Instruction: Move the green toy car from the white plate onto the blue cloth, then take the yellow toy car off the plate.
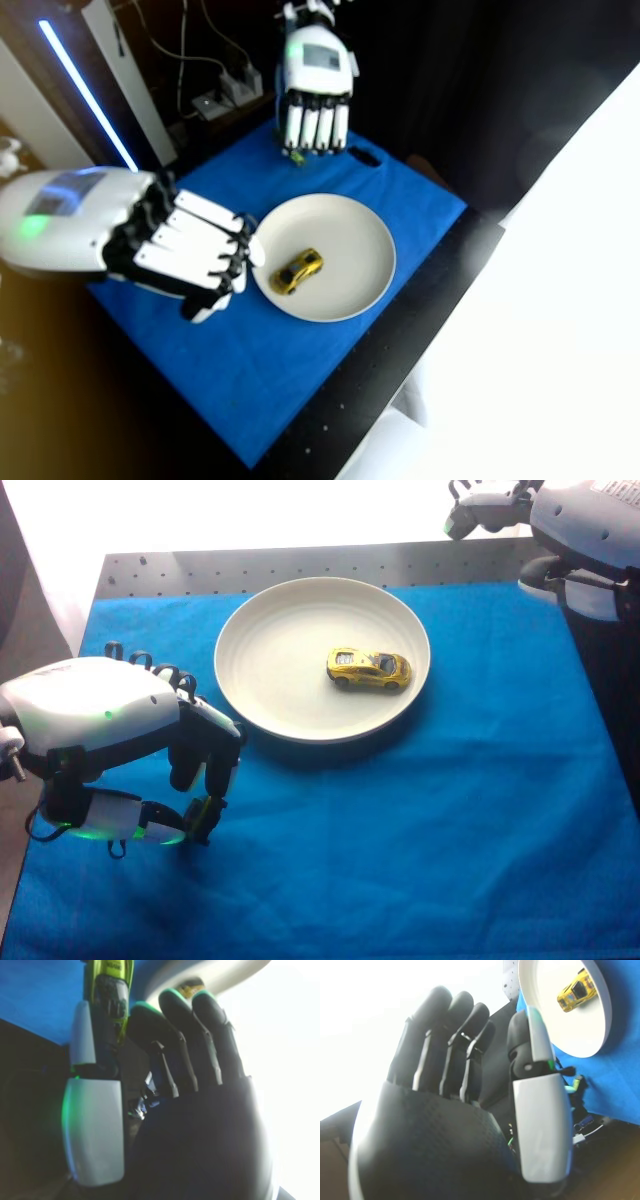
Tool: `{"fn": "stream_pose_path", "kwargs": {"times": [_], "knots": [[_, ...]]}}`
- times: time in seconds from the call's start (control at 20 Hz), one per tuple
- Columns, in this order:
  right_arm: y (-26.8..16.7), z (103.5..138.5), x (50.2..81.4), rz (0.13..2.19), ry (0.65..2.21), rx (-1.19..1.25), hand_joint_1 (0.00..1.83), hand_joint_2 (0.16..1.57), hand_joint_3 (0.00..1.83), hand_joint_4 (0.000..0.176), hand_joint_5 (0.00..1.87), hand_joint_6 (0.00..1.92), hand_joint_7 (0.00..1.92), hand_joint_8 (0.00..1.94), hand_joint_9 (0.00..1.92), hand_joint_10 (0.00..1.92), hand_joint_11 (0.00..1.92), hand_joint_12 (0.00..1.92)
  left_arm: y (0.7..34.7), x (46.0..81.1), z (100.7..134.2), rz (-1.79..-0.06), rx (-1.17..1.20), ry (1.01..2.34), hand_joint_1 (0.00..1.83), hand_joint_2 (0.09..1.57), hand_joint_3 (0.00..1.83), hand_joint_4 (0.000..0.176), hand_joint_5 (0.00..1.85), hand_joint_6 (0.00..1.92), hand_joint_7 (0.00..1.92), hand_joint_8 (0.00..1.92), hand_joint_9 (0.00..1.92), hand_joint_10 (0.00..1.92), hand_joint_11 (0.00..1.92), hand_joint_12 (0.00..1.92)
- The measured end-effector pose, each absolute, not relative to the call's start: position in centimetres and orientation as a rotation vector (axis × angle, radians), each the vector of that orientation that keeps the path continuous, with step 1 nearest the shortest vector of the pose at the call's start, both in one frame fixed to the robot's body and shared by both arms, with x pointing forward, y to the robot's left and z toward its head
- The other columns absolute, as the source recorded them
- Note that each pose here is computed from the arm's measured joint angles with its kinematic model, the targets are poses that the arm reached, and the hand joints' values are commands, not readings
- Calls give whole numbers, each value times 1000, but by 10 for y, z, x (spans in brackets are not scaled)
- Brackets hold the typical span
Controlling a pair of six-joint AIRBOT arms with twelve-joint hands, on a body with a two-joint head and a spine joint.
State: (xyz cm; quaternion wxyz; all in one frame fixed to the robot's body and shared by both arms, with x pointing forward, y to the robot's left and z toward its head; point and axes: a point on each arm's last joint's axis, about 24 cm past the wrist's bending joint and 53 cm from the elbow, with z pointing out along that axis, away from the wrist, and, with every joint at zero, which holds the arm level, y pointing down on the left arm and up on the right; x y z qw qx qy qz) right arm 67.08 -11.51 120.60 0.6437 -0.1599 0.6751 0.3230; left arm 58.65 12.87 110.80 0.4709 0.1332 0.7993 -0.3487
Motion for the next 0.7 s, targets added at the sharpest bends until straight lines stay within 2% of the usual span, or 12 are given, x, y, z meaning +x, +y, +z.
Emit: {"fn": "stream_pose_path", "kwargs": {"times": [0.05, 0.1, 0.15, 0.2, 0.25, 0.3, 0.35, 0.45, 0.5, 0.6, 0.65, 0.7], "knots": [[-115, 1206, 671, 735, 1538, -364, 1330, 1121, 0, 0, 502, 668, 563, 986, 541, 1284, 485, 1756, 129, 586, 1107, -857, 320, 1961, 1143, 1219, 1, 47, 777, 1292, 788, 1327, 479, 1227, 167, 1738], [-115, 1206, 671, 736, 1538, -364, 1328, 1124, 1, 0, 496, 664, 551, 971, 519, 1295, 488, 1769, 129, 586, 1107, -858, 319, 1962, 856, 1066, 0, 94, 579, 642, 574, 644, 344, 880, 12, 1592], [-115, 1206, 671, 736, 1538, -364, 1328, 1124, 1, 0, 496, 664, 551, 971, 519, 1295, 488, 1769, 130, 586, 1107, -858, 314, 1964, 856, 1066, 0, 94, 579, 642, 574, 644, 344, 880, 12, 1592], [-115, 1206, 671, 736, 1538, -364, 1298, 1132, 4, 0, 482, 655, 558, 959, 515, 1292, 474, 1793, 131, 587, 1107, -858, 307, 1964, 783, 1007, 0, 145, 517, 401, 481, 323, 270, 598, 2, 1371], [-115, 1206, 671, 736, 1538, -364, 1260, 1129, 1, 0, 512, 628, 614, 864, 551, 1226, 491, 1745, 132, 588, 1106, -859, 301, 1964, 715, 980, 0, 164, 472, 103, 397, 38, 251, 219, 0, 1063], [-115, 1206, 671, 736, 1538, -364, 1298, 1126, 0, 0, 528, 568, 621, 806, 562, 1191, 500, 1727, 131, 588, 1104, -861, 298, 1967, 697, 964, 0, 174, 405, 32, 312, 7, 225, 111, 0, 993], [-115, 1206, 671, 736, 1538, -364, 1298, 1126, 0, 0, 528, 568, 621, 806, 562, 1191, 500, 1727, 131, 589, 1102, -863, 293, 1972, 697, 964, 0, 174, 405, 32, 312, 7, 225, 111, 0, 993], [-115, 1206, 671, 736, 1538, -364, 1295, 1118, 0, 0, 561, 441, 646, 768, 565, 1191, 491, 1738, 134, 588, 1098, -867, 273, 1982, 656, 925, 0, 176, 331, 2, 219, 1, 188, 39, 0, 868], [-115, 1206, 671, 736, 1539, -364, 1295, 1118, 0, 0, 561, 441, 646, 768, 565, 1191, 491, 1738, 136, 587, 1096, -868, 259, 1985, 656, 925, 0, 176, 331, 2, 219, 1, 188, 39, 0, 868], [-115, 1206, 671, 737, 1538, -364, 1296, 1113, 0, 0, 593, 402, 667, 790, 551, 1238, 464, 1770, 143, 590, 1099, -879, 208, 1975, 566, 951, 3, 176, 319, 1, 220, 2, 186, 15, 0, 714], [-115, 1206, 671, 737, 1538, -364, 1296, 1113, 0, 0, 593, 402, 667, 790, 551, 1238, 464, 1770, 147, 592, 1102, -876, 188, 1960, 566, 951, 3, 176, 319, 1, 220, 2, 186, 15, 0, 714], [-115, 1206, 671, 737, 1538, -364, 1247, 1126, 3, 0, 575, 394, 640, 806, 532, 1247, 447, 1787, 153, 596, 1106, -867, 163, 1937, 476, 1011, 16, 127, 370, 14, 302, 19, 254, 31, 0, 792]]}}
